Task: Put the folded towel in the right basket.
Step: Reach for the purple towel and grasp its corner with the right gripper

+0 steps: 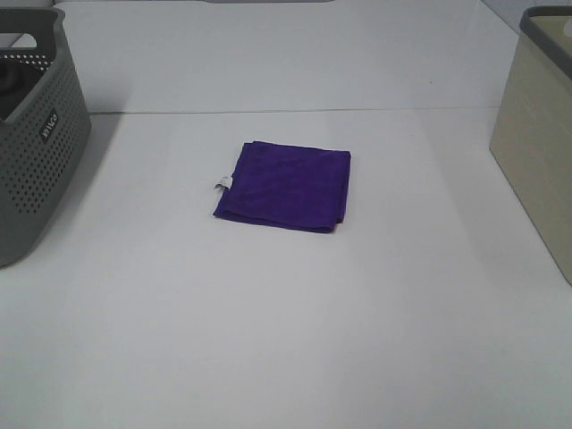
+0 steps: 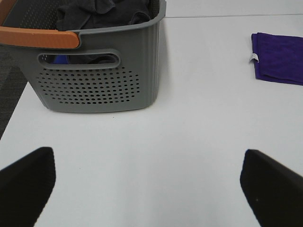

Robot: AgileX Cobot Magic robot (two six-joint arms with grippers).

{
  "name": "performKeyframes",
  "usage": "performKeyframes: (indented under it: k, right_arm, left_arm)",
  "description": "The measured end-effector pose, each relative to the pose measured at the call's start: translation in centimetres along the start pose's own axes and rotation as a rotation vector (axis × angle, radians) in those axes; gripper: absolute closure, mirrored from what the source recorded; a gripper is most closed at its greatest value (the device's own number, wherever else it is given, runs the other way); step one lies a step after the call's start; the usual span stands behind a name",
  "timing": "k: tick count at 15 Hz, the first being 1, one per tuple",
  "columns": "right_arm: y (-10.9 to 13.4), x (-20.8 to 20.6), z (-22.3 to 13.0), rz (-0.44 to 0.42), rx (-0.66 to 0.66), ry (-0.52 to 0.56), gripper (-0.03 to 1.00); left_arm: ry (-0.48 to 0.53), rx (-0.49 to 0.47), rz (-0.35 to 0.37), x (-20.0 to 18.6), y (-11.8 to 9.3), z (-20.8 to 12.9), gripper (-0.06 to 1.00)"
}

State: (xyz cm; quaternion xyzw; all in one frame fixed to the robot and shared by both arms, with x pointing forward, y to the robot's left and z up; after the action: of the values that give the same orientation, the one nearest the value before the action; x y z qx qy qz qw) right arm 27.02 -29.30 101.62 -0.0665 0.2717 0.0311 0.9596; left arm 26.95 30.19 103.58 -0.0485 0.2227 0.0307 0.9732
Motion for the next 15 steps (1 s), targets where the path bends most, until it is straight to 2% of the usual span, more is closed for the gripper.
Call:
performKeyframes:
  k: [15]
  right_arm:
    - [0.00, 0.00, 0.00, 0.000, 0.000, 0.000, 0.05]
  left_arm:
    - [0.000, 0.000, 0.000, 0.00, 0.00, 0.00, -0.05]
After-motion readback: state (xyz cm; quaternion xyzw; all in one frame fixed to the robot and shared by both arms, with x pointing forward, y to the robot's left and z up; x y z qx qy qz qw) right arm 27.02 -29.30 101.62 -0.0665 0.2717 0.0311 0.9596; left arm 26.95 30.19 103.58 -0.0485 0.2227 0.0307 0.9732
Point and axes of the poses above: a point on each arm's last joint axis where the gripper is mounted, x pointing out along that axis toward the gripper, y along the wrist's bending axis when the last joint is at zero, z = x × y, the point moved 4 cm from there along x, pointing out along that axis toward the gripper, and after that the axes turned 6 degrees about -x, right-handed, at the moved point
